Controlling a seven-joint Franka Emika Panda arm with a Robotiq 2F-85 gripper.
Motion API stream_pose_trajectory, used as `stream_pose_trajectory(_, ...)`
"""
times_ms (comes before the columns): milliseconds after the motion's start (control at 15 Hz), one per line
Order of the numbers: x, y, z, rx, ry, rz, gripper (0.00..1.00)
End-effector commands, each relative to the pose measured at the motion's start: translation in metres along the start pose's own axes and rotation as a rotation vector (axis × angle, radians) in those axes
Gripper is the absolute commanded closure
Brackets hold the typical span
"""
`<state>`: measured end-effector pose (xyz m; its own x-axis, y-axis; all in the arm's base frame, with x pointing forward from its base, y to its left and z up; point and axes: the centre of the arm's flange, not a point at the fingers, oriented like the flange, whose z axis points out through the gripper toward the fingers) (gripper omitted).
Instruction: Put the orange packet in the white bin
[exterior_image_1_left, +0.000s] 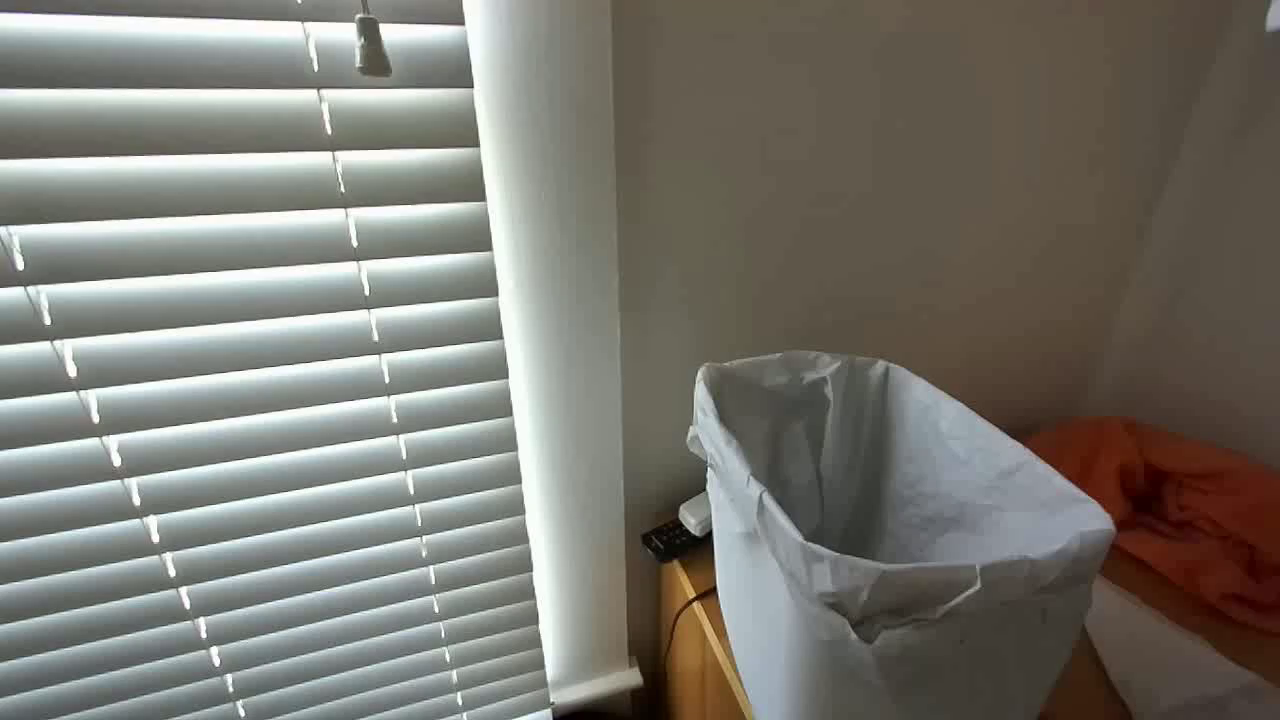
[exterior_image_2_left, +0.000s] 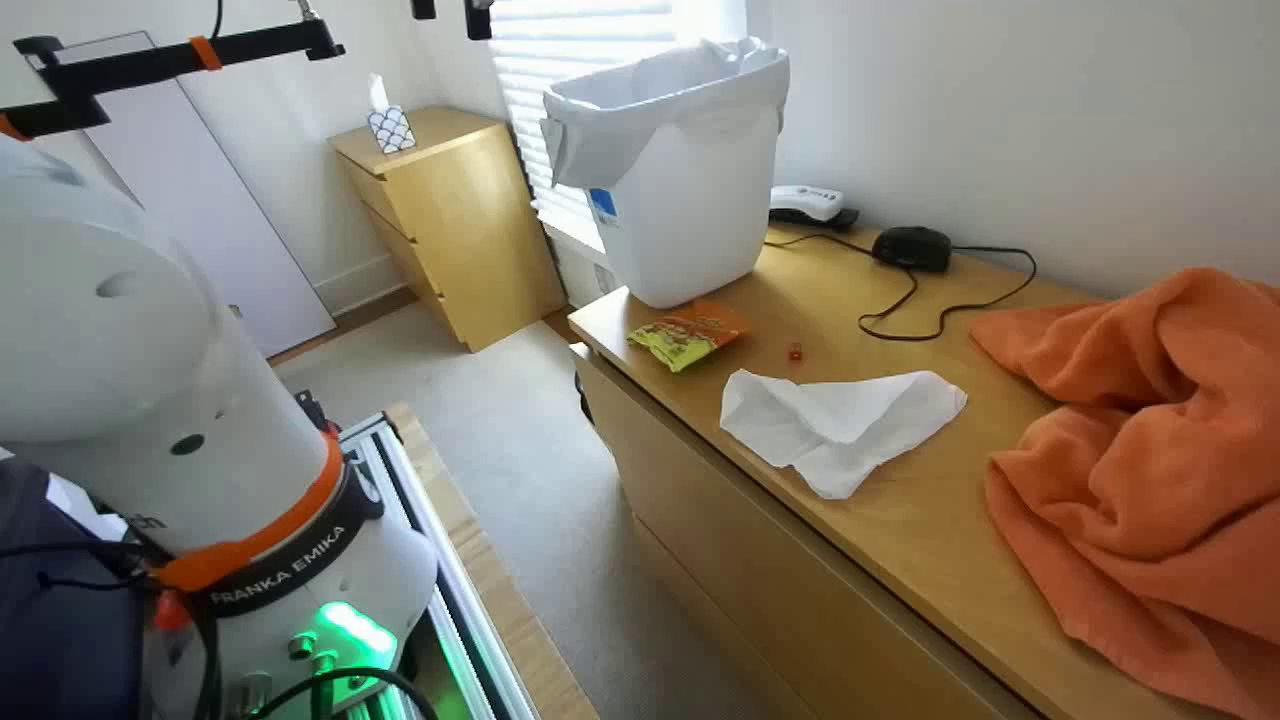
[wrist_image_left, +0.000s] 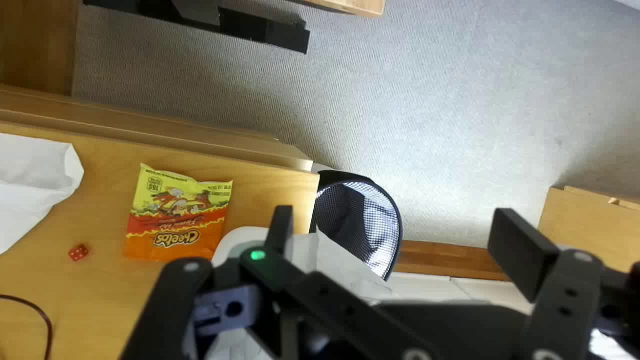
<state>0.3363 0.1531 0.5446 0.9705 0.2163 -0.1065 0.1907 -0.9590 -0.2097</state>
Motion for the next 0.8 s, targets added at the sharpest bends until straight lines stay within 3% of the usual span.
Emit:
stream_pose_trajectory(0, 0.000, 0.000, 0.000, 0.000, 0.000, 0.000, 0.00)
stream_pose_trajectory(467, 0.000, 0.000, 0.000, 0.000, 0.000, 0.000, 0.00)
stream_pose_trajectory(733, -0.004, 0.048, 0.011, 0.050, -0.025, 0.127, 0.00)
